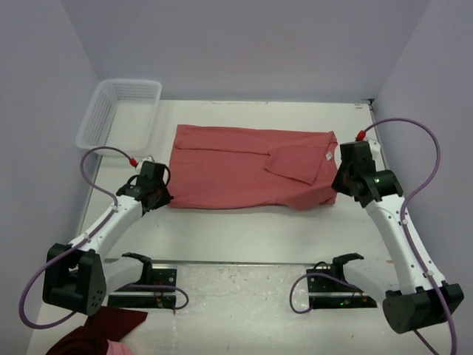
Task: Fold and stack the t-shirts
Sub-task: Grap the side of the flattened tshirt closest away from the robot with both arms, then fold the other side of the tshirt into a rectangle
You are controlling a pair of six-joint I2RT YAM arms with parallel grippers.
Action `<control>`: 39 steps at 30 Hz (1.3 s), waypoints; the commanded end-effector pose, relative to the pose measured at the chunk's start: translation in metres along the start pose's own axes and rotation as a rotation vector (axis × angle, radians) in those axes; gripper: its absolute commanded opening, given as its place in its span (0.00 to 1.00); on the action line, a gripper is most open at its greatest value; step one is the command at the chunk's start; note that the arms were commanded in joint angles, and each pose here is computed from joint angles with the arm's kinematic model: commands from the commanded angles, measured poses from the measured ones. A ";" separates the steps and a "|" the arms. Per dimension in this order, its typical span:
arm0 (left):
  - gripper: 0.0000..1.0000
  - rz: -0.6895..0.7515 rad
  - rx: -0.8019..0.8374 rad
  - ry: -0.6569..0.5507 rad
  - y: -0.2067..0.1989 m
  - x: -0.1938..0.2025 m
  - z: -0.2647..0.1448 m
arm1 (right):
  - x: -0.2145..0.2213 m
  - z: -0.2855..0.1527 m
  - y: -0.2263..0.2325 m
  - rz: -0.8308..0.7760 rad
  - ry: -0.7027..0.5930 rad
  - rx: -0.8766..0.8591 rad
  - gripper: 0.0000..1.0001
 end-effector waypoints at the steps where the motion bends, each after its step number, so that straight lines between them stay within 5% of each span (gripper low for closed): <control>1: 0.00 -0.029 -0.024 -0.048 0.002 -0.016 -0.005 | -0.023 0.002 -0.013 0.048 -0.063 0.105 0.00; 22: 0.00 0.049 -0.082 -0.170 -0.035 -0.126 0.009 | -0.088 0.061 0.021 0.049 0.006 0.096 0.00; 39: 0.00 0.093 -0.089 -0.164 -0.064 -0.176 0.044 | -0.116 0.112 0.057 -0.015 0.090 0.073 0.00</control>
Point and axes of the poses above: each gripper's point midway between its finger pads, its own z axis out along the fingers, its own y axis along the line the jaws close on, x = y × z, the point moved 6 cm from there along -z, back along the fingers, and after that the axes turned 11 degrees about z, right-handed, at the moved point
